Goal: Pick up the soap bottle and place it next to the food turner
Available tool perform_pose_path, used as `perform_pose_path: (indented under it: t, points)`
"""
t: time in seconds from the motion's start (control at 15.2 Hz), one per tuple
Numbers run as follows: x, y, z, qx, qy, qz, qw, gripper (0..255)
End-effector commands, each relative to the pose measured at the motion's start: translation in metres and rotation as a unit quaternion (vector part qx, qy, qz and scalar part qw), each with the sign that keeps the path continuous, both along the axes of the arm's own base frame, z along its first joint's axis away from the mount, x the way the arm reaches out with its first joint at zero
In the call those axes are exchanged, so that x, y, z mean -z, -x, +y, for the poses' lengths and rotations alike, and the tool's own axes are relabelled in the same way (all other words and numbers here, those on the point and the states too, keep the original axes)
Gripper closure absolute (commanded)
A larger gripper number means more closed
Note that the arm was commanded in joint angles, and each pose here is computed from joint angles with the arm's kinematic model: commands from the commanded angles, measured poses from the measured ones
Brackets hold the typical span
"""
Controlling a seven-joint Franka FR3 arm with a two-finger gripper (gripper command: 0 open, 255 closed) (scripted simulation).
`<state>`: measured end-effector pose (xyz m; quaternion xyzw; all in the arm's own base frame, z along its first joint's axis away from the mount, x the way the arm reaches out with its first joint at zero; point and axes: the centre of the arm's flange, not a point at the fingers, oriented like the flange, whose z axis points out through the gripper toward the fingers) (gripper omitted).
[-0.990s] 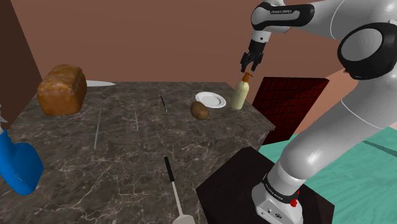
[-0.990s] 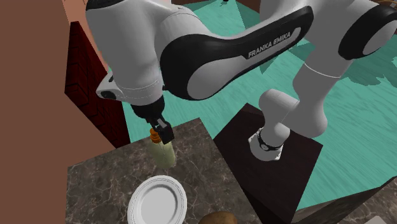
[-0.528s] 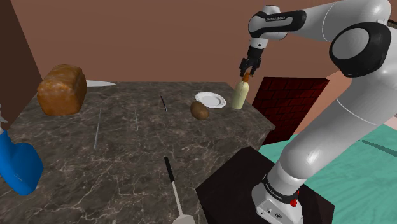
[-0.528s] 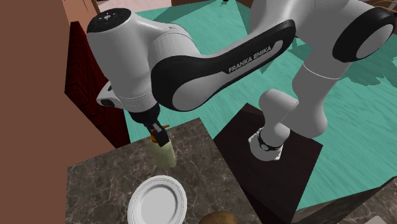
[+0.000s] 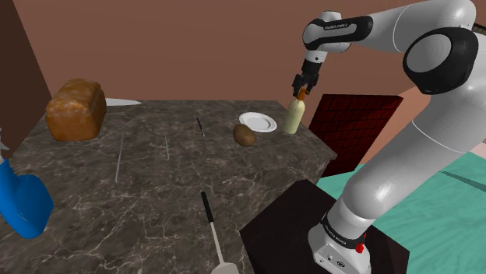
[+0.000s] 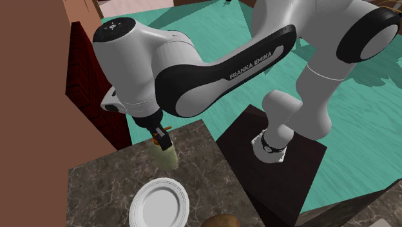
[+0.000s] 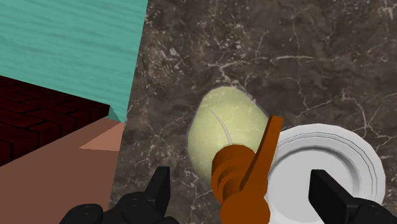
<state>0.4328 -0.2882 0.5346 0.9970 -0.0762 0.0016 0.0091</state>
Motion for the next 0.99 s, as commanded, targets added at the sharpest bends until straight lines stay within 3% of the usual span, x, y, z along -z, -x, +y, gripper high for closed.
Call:
perform_pose_path:
  t: [0.0,0.07,0.66,0.92]
  points:
    - [0.000,0.000,0.000,0.000,0.000,0.000,1.0000,0]
    - [0.000,0.000,0.000,0.000,0.000,0.000,1.0000,255]
    - [0.000,0.000,0.000,0.000,0.000,0.000,1.0000,255]
    - [-0.021,0.000,0.000,0.000,0.000,0.000,1.0000,255]
